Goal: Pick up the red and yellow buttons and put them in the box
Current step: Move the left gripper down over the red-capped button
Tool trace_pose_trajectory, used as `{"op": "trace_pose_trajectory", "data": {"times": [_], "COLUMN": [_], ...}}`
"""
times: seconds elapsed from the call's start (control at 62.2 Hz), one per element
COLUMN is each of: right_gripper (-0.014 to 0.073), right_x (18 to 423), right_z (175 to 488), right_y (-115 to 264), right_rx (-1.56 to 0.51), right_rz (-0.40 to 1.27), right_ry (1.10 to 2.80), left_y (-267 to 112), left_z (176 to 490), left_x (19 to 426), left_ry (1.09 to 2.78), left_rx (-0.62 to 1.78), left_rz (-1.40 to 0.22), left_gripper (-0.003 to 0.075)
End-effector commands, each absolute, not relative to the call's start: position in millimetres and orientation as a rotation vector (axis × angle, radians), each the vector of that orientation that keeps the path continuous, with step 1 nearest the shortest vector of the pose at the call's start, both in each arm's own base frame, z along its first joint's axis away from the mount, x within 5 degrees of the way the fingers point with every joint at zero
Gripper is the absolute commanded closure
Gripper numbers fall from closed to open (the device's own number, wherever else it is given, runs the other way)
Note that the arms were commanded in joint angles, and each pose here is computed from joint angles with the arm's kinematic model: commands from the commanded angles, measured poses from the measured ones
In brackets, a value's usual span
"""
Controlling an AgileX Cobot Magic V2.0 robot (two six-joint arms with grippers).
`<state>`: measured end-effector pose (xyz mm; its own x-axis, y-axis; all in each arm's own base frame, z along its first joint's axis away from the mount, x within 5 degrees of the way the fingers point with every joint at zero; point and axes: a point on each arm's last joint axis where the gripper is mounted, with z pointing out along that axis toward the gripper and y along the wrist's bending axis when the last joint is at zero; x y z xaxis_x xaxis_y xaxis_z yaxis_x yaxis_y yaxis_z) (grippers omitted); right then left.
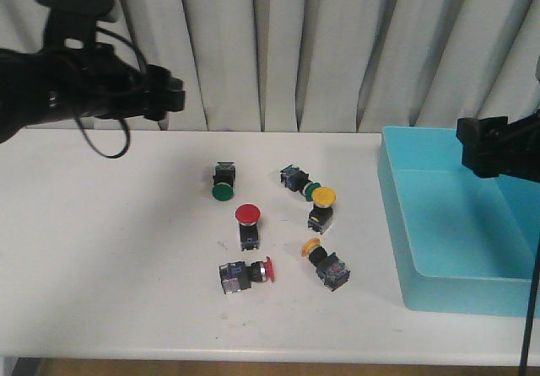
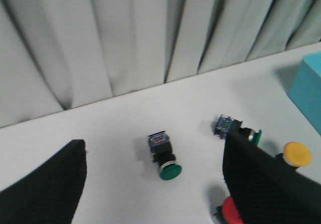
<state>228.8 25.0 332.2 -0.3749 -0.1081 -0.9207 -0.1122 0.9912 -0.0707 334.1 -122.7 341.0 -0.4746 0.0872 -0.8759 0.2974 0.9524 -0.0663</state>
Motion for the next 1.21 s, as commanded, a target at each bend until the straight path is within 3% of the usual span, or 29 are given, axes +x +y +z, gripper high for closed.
{"op": "trace_pose_trajectory", "data": {"times": [0.0,0.209,0.499,1.191], "right_gripper": [-0.0001,0.0001,0.0001,0.0001], "right_x": [235.2,250.3,259.0,258.3], "right_z": [347.9,330.5,319.0,317.5], "right_y": [26.5,28.9,30.5,30.5], "right_rx": [-0.156,-0.128,-0.097,-0.082], "right_rz": [0.015,0.046,0.075,0.086], "right_ry": [1.863,1.937,1.987,2.006], "left_y": [-148.9,-200.0,-242.7,-247.4], "left_z": [361.8,321.8,265.8,203.3], "left_x": [347.1,381.6,396.8,405.9], "left_ry": [2.025,2.168,2.306,2.480], "left_rx": [0.285,0.375,0.488,0.519], "left_rz": [-0.331,-0.362,-0.346,-0.280], "left_gripper": [0.0155,0.0155,0.0155,0.0164]}}
